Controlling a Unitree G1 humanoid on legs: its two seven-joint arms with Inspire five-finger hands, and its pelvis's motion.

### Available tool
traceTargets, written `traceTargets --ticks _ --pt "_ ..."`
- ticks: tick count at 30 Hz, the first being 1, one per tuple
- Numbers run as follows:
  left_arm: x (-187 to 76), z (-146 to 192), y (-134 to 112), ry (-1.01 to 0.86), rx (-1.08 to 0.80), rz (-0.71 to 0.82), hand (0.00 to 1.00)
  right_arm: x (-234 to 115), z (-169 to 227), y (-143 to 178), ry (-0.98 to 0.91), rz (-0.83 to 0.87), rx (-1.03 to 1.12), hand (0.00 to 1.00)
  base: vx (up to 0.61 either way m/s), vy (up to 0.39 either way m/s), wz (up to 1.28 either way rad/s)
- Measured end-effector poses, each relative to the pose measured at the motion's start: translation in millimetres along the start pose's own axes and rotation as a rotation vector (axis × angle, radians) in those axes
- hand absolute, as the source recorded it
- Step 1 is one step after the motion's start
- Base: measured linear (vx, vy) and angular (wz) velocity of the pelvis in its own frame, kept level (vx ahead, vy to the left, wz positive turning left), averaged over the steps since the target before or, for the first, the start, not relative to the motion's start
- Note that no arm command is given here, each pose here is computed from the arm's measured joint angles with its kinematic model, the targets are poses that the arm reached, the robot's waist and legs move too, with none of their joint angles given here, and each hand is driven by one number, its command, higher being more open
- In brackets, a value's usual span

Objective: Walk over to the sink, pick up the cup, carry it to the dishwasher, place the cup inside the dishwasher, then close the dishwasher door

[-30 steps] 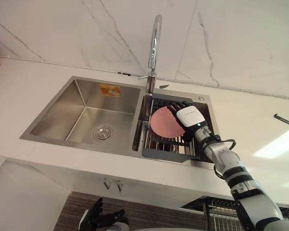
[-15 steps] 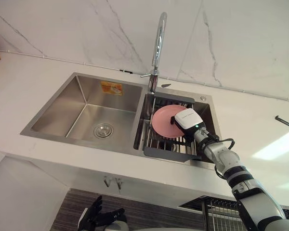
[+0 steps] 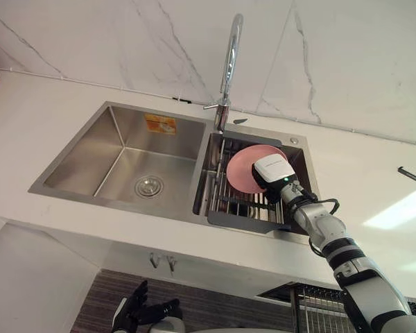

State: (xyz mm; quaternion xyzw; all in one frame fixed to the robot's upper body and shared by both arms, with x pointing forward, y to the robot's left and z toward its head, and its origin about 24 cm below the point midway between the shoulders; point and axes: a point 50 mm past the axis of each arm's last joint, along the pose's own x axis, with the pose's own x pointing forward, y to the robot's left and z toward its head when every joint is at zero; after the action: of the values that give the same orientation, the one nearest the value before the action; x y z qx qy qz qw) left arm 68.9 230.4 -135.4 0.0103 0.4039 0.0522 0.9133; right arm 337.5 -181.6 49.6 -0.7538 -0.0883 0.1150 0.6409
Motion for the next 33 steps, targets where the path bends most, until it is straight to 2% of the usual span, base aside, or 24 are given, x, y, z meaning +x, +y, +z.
traceTargets --ticks 14,33 --pt "0 0 0 -0.002 -0.008 -0.002 1.00 -3 -4 -9 -0.005 -0.063 0.057 0.00 0.00 0.000 -0.01" --pt "0 -1 -2 0.001 -0.012 -0.007 1.00 -10 0 -20 -0.025 -0.055 0.194 0.00 0.00 0.000 0.00"
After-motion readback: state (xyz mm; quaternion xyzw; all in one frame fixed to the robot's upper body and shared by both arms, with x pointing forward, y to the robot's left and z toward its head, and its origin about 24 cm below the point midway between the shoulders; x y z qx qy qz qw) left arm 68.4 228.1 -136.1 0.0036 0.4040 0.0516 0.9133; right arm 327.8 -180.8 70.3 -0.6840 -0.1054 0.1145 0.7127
